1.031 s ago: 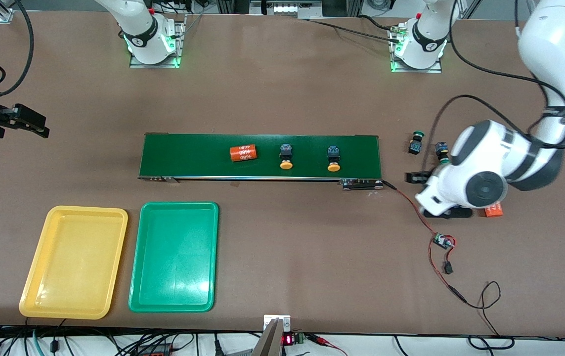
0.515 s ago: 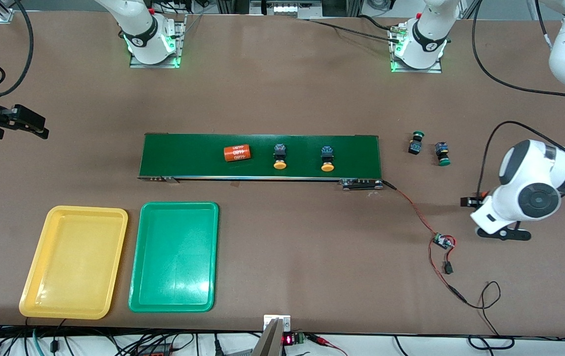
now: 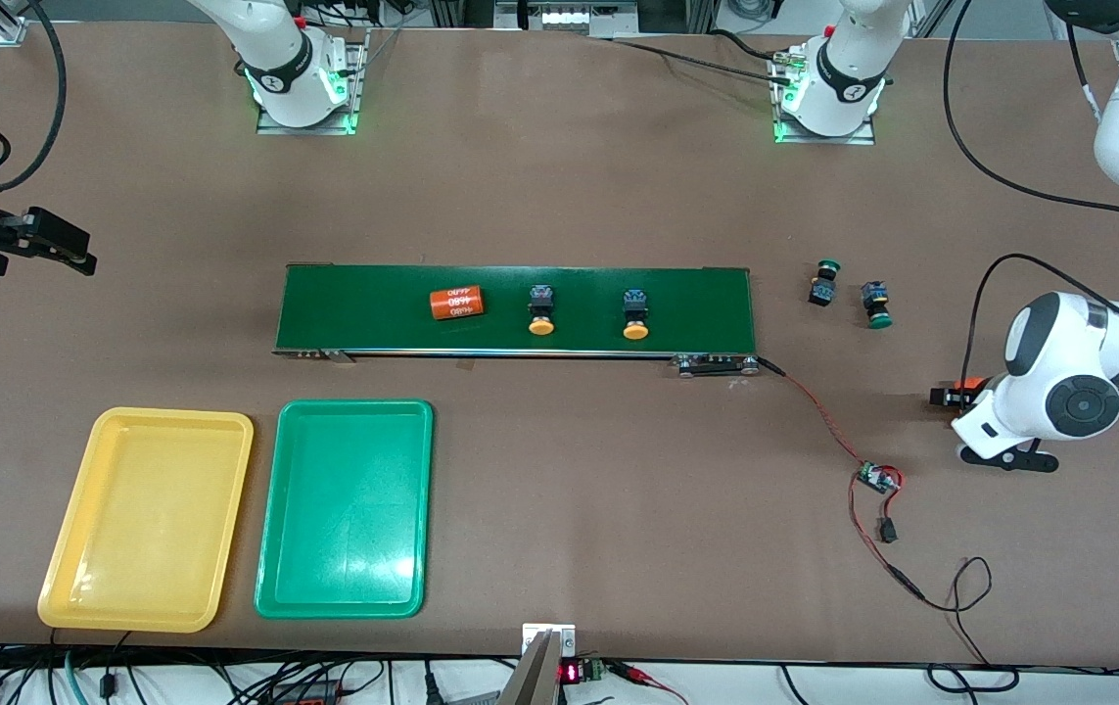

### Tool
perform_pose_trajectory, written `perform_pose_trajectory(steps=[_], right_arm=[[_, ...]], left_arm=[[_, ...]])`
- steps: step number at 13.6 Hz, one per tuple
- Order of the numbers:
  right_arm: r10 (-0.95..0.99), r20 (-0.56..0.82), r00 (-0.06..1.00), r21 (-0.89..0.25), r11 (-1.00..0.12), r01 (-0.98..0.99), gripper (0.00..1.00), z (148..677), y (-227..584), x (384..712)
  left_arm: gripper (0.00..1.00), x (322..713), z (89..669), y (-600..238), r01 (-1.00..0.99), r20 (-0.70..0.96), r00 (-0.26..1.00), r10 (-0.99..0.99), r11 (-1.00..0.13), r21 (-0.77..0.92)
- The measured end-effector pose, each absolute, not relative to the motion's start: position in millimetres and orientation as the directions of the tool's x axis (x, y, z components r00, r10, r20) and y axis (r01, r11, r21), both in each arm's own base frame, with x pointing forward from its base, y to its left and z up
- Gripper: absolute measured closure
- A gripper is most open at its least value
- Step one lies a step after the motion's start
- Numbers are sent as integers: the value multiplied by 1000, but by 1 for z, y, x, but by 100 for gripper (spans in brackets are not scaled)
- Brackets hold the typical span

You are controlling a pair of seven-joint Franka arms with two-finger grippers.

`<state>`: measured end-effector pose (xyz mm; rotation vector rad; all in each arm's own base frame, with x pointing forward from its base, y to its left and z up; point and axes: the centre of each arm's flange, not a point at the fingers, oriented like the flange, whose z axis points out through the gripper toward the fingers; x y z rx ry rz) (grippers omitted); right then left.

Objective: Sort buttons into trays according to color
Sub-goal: 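Grasp a second orange cylinder with the left gripper, then carry the cylinder to the belt while the right gripper reaches the belt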

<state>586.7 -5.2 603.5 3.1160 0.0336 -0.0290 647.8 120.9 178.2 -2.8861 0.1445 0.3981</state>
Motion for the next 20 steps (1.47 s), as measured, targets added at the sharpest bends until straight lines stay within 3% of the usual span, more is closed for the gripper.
perform_pose_trajectory(steps=[1, 4, 5, 8, 11, 16, 20], right_arm=[[21, -20, 1000, 25, -999, 22, 0, 603, -5, 587], [22, -20, 1000, 25, -999, 23, 0, 603, -5, 587], [22, -20, 1000, 25, -999, 23, 0, 603, -5, 587], [21, -20, 1000, 25, -999, 22, 0, 603, -6, 587], [9, -26, 1000, 26, -1000, 10, 0, 603, -13, 586], [19, -56, 998, 26, -999, 20, 0, 593, -11, 588], [76, -65, 995, 16, -997, 77, 0, 576, 23, 598]], left_arm=[[7, 645, 171, 124, -126, -280, 958, -67, -972, -199], [42, 643, 166, 129, -172, -292, 949, -116, -969, -175], [50, 645, 169, 128, -191, -291, 947, -136, -967, -170], [50, 654, 193, 107, -304, -286, 923, -258, -944, -130], [50, 654, 240, 34, -442, -320, 856, -406, -896, -47], [50, 628, 273, -108, -691, -267, 630, -729, -683, 235], [50, 593, 282, -226, -828, -224, 441, -869, -490, 272]])
